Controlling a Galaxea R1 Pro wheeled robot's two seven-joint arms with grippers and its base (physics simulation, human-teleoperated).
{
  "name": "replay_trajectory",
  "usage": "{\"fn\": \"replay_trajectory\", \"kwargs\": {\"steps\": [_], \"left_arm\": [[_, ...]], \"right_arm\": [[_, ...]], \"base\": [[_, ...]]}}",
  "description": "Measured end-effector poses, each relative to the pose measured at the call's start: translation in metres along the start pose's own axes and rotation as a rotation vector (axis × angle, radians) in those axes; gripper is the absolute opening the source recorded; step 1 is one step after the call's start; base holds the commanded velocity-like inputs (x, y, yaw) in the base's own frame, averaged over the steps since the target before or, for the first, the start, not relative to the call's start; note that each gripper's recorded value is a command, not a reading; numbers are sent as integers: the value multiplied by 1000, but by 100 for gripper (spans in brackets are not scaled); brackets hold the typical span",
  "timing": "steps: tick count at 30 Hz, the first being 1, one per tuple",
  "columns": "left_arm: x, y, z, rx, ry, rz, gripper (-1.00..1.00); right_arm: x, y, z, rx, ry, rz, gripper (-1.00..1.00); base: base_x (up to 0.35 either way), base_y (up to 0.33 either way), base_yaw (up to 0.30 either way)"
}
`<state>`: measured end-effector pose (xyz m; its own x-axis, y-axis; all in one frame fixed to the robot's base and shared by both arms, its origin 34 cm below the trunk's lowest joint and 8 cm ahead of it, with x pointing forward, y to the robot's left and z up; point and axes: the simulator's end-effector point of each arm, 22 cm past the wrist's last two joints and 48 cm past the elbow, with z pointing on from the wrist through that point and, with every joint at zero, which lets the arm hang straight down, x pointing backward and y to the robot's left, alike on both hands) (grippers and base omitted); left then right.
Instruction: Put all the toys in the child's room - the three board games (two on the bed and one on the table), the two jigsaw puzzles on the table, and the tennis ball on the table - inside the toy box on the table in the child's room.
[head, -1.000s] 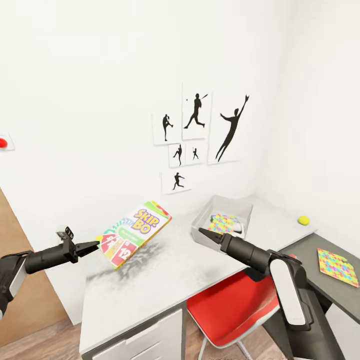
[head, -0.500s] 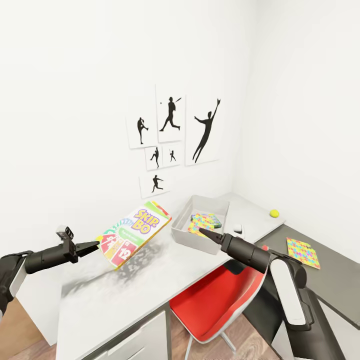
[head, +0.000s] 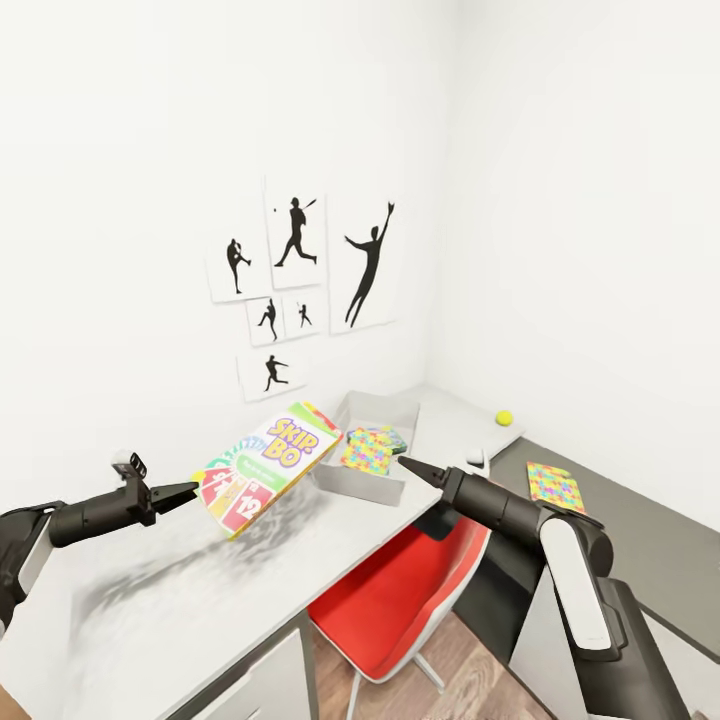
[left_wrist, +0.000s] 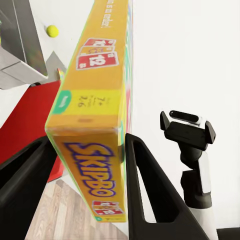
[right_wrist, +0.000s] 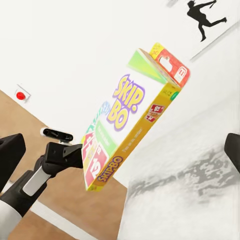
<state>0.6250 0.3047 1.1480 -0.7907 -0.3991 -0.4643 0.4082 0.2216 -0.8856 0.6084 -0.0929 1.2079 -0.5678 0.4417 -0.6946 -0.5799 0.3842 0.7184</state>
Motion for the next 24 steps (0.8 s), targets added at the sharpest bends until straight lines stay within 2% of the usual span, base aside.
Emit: {"fn": "replay_trajectory", "kwargs": {"steps": [12, 15, 24], "left_arm": [[0, 0, 0, 0, 0, 1, -100], [0, -1, 0, 1, -1, 4, -100], [-1, -5, -1, 4, -3, 11, -100]], "right_arm": [[-1, -1, 0, 4, -3, -1, 100], [-1, 0, -1, 3, -4, -2, 100], [-3, 4, -1, 0, -7, -9, 100]], "base": [[0, 0, -10], [0, -18, -130], [0, -253, -194]]}}
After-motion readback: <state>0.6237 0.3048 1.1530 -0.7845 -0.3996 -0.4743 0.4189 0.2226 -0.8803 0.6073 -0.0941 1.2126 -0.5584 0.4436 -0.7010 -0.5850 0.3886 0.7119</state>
